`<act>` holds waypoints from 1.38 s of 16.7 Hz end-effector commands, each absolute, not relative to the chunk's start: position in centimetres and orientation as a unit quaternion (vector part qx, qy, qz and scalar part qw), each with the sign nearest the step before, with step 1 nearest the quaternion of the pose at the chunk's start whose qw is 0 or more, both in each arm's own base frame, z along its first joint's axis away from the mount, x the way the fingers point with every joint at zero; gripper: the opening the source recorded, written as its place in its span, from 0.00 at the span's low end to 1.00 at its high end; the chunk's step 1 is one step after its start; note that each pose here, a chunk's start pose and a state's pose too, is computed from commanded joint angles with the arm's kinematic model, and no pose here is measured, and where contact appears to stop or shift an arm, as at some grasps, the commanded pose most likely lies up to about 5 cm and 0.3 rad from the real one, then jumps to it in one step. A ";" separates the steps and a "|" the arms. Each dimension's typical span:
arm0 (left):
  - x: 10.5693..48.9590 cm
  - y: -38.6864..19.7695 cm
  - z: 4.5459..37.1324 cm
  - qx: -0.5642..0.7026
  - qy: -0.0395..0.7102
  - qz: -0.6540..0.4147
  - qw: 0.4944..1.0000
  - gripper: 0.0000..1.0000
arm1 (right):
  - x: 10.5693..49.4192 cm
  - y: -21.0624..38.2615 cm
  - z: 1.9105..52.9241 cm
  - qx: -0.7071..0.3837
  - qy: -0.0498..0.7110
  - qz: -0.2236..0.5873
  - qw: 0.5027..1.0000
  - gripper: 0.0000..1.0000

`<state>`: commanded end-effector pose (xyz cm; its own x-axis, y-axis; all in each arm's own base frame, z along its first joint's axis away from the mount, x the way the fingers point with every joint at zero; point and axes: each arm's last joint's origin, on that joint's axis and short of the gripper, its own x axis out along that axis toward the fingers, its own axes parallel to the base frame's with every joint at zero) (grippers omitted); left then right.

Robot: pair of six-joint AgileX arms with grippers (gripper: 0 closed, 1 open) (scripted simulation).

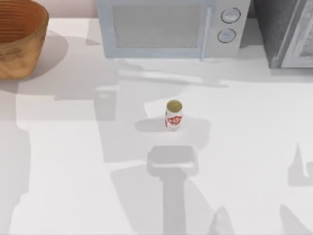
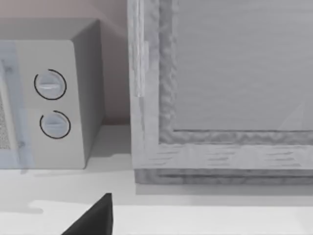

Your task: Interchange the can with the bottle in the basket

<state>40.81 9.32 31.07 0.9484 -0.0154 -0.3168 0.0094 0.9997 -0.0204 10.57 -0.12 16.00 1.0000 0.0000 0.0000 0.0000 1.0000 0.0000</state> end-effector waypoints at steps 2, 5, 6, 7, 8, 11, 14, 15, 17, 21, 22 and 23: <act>40.8 9.3 31.1 -0.009 0.161 -0.006 0.987 0.00 | 10.6 -0.1 16.0 0.000 0.000 0.000 1.000 1.00; 41.2 9.5 30.9 -0.010 0.157 -0.003 0.988 0.00 | 10.6 -0.1 16.0 0.000 0.000 0.000 1.000 1.00; 41.8 9.4 30.4 -0.011 0.157 -0.005 0.988 0.00 | 10.6 -0.1 16.0 0.000 0.000 0.000 1.000 1.00; 42.7 9.3 29.6 -0.012 0.160 -0.007 0.987 0.00 | 10.6 -0.1 16.0 0.000 0.000 0.000 1.000 1.00; 43.6 9.3 28.7 -0.012 0.162 -0.007 0.987 0.00 | 10.6 -0.1 16.0 0.000 0.000 0.000 1.000 1.00; 45.4 9.0 26.8 -0.010 0.161 -0.006 0.987 0.00 | 10.6 -0.1 16.0 0.000 0.000 0.000 1.000 1.00; 45.6 9.0 26.7 -0.009 0.161 -0.006 0.987 0.00 | 10.6 -0.1 16.0 0.000 0.000 0.000 1.000 1.00; 45.6 9.0 26.7 -0.009 0.161 -0.006 0.987 0.00 | 10.6 -0.1 16.0 0.000 0.000 0.000 1.000 1.00; 45.6 9.0 26.7 -0.009 0.161 -0.006 0.987 0.15 | 10.6 -0.1 16.0 0.000 0.000 0.000 1.000 1.00; 45.6 9.0 26.7 -0.009 0.161 -0.006 0.987 0.45 | 10.6 -0.1 16.0 0.000 0.000 0.000 1.000 1.00; 45.6 9.0 26.7 -0.009 0.161 -0.006 0.987 0.53 | 10.6 -0.1 16.0 0.000 0.000 0.000 1.000 1.00; 45.6 9.0 26.7 -0.009 0.161 -0.006 0.987 0.60 | 10.6 -0.1 16.0 0.000 0.000 0.000 1.000 1.00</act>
<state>45.59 8.96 26.68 0.9484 -0.0154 -0.3168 0.0094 0.9997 -0.0204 10.57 -0.12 16.00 1.0000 0.0000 0.0000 0.0000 1.0000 0.0000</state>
